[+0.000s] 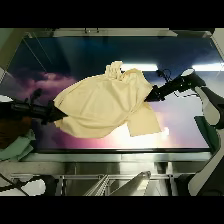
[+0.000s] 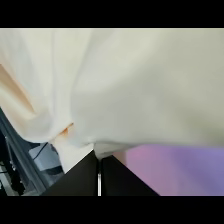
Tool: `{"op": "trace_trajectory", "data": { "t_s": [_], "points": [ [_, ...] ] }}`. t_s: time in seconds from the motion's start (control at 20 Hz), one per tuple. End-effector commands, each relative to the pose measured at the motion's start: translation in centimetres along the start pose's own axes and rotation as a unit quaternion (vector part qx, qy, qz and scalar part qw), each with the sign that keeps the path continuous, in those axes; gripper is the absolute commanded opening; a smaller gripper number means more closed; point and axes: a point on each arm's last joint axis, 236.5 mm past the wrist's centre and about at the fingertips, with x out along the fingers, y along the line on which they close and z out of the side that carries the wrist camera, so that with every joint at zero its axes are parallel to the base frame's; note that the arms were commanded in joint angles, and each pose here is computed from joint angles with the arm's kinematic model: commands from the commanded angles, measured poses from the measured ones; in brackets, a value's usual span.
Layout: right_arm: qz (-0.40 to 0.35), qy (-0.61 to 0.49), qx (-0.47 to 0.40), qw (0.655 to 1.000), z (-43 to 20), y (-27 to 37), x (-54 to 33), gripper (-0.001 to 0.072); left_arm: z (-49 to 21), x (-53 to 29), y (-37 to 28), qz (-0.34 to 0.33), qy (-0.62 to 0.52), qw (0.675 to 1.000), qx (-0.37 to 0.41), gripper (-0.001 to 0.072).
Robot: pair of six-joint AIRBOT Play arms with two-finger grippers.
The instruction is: Fold the shirts.
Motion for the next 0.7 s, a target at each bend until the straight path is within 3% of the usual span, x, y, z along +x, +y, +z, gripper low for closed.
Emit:
{"op": "trace_trajectory", "data": {
  "t_s": [0.0,0.1,0.2,0.3,0.4,0.45,0.5,0.65],
  "points": [
    [0.031,-0.009,-0.053,0.998,-0.6,6.1,-3.1,0.0024,1.1,-4.7,-10.4,-0.134,-0.043,0.986,0.092,0.0022],
    [0.051,-0.053,-0.117,0.99,-0.8,12.1,-7.1,0.0024,0.0,-9.1,-16.4,-0.188,-0.081,0.964,0.168,0.0023],
    [0.066,-0.119,-0.196,0.971,-2.1,20.1,-12.2,0.0024,-2.9,-14.6,-23.2,-0.273,-0.124,0.919,0.255,0.0022],
    [0.062,-0.206,-0.308,0.927,-5.2,29.4,-17.4,0.0025,-8.5,-22.4,-31.1,-0.4,-0.184,0.819,0.369,0.0023],
    [-0.004,-0.315,-0.413,0.854,-9.1,38.0,-22.1,0.0025,-16.1,-30.2,-36.6,-0.497,-0.233,0.694,0.466,0.0022],
    [-0.05,-0.371,-0.442,0.815,-10.7,41.2,-24.0,0.0025,-20.1,-32.7,-38.3,-0.516,-0.253,0.64,0.51,0.0022],
    [-0.099,-0.422,-0.463,0.773,-12.4,43.8,-25.8,0.0025,-22.8,-34.0,-39.4,-0.513,-0.271,0.611,0.539,0.0022],
    [-0.231,-0.541,-0.49,0.643,-17.2,48.8,-30.7,0.0025,-25.3,-34.3,-41.6,-0.42,-0.35,0.595,0.59,0.0022]
  ]
}}
